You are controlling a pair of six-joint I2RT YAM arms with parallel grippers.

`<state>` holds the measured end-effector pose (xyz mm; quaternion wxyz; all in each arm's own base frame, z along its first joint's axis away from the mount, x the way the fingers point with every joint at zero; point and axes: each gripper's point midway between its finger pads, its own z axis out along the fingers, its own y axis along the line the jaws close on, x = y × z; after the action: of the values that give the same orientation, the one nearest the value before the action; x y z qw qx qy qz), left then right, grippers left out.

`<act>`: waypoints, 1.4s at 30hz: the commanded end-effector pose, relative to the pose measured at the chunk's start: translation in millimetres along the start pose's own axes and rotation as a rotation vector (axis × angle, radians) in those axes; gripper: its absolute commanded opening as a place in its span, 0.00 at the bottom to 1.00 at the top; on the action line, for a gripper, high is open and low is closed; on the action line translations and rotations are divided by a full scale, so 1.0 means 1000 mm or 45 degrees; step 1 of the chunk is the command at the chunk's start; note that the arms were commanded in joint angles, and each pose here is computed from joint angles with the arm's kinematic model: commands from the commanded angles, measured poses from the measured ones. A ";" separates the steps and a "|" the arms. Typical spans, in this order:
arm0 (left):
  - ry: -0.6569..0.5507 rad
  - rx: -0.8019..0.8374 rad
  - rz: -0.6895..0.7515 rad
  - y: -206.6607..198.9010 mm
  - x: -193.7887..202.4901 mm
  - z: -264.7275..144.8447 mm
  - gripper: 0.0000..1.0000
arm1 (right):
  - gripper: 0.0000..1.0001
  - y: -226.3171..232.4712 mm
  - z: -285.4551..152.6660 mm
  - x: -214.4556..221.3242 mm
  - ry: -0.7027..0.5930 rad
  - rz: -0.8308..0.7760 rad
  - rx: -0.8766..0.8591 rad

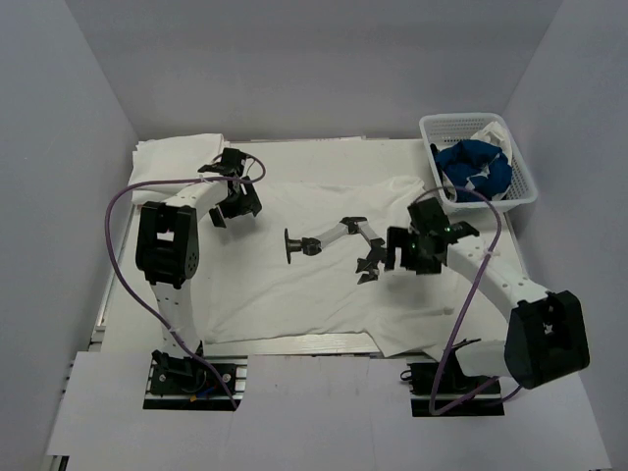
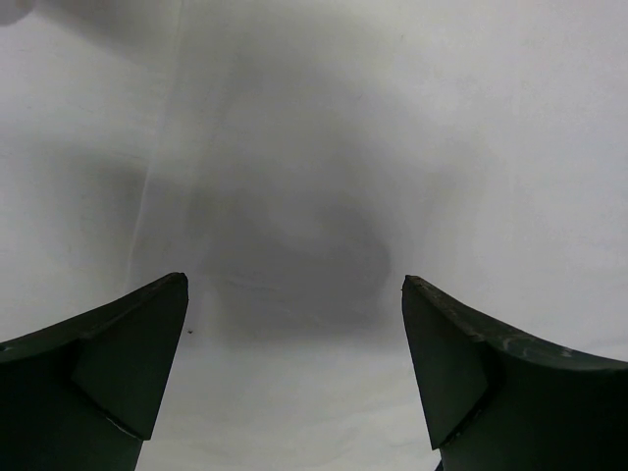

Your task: Fold and stack the t-shirts

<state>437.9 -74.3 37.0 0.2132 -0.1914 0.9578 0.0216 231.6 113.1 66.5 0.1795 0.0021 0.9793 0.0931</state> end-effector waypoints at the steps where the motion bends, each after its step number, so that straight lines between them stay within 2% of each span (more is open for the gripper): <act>1: -0.066 0.006 -0.002 -0.003 -0.018 -0.011 1.00 | 0.90 0.012 -0.011 -0.078 -0.245 -0.013 0.020; 2: -0.054 0.019 -0.001 -0.006 -0.017 -0.008 1.00 | 0.90 0.017 -0.024 -0.115 -0.374 0.009 0.040; 3: -0.057 0.040 0.008 -0.010 -0.020 -0.009 1.00 | 0.90 0.009 -0.003 -0.122 -0.335 0.017 0.116; 4: -0.060 0.043 0.008 -0.012 -0.023 -0.007 1.00 | 0.90 0.008 0.000 -0.134 -0.356 0.030 0.128; 5: -0.047 0.035 0.011 -0.015 -0.025 0.000 1.00 | 0.90 0.016 -0.013 -0.166 -0.441 0.024 0.118; 6: -0.039 0.030 0.013 -0.016 -0.025 0.003 1.00 | 0.90 0.009 0.013 -0.165 -0.366 0.026 0.167; 8: -0.014 -0.001 0.020 -0.015 -0.025 0.007 1.00 | 0.90 0.015 0.013 -0.193 -0.425 0.007 0.165; 10: 0.018 -0.039 0.030 -0.010 -0.019 0.014 1.00 | 0.90 0.005 0.045 -0.191 -0.341 -0.003 0.213; 13: 0.033 -0.048 0.046 -0.010 -0.016 0.022 1.00 | 0.90 0.001 0.067 -0.207 -0.306 -0.005 0.254; 24: 0.013 -0.003 0.088 -0.037 -0.046 0.046 1.00 | 0.90 -0.016 0.140 -0.248 -0.207 -0.041 0.357; 25: -0.017 0.009 0.070 -0.039 -0.059 0.046 1.00 | 0.90 -0.014 0.139 -0.258 -0.228 -0.032 0.348; 27: 0.004 0.023 0.072 -0.045 -0.057 0.060 1.00 | 0.90 -0.018 0.153 -0.262 -0.217 -0.019 0.344; 30: -0.018 0.030 0.055 -0.048 -0.069 0.072 1.00 | 0.90 -0.013 0.160 -0.290 -0.293 -0.045 0.300; 31: -0.062 0.054 0.060 -0.054 -0.081 0.070 1.00 | 0.90 -0.013 0.164 -0.293 -0.296 -0.061 0.293; 33: -0.082 0.065 0.071 -0.059 -0.086 0.079 1.00 | 0.90 -0.011 0.166 -0.311 -0.353 -0.081 0.284; 36: -0.152 0.188 0.102 -0.081 -0.105 0.076 1.00 | 0.90 -0.005 0.160 -0.324 -0.387 -0.104 0.254; 39: -0.210 0.264 0.147 -0.095 -0.125 0.060 1.00 | 0.90 0.009 0.143 -0.331 -0.428 -0.174 0.191; 40: -0.231 0.274 0.144 -0.096 -0.131 0.051 1.00 | 0.90 0.020 0.113 -0.348 -0.518 -0.195 0.164; 42: -0.286 0.296 0.168 -0.094 -0.141 0.022 1.00 | 0.90 0.043 0.082 -0.357 -0.590 -0.253 0.083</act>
<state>595.2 -99.8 32.5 0.3011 -0.1272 0.9448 -0.0212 582.3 132.0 33.2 0.3219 -0.0252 0.9464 -0.0020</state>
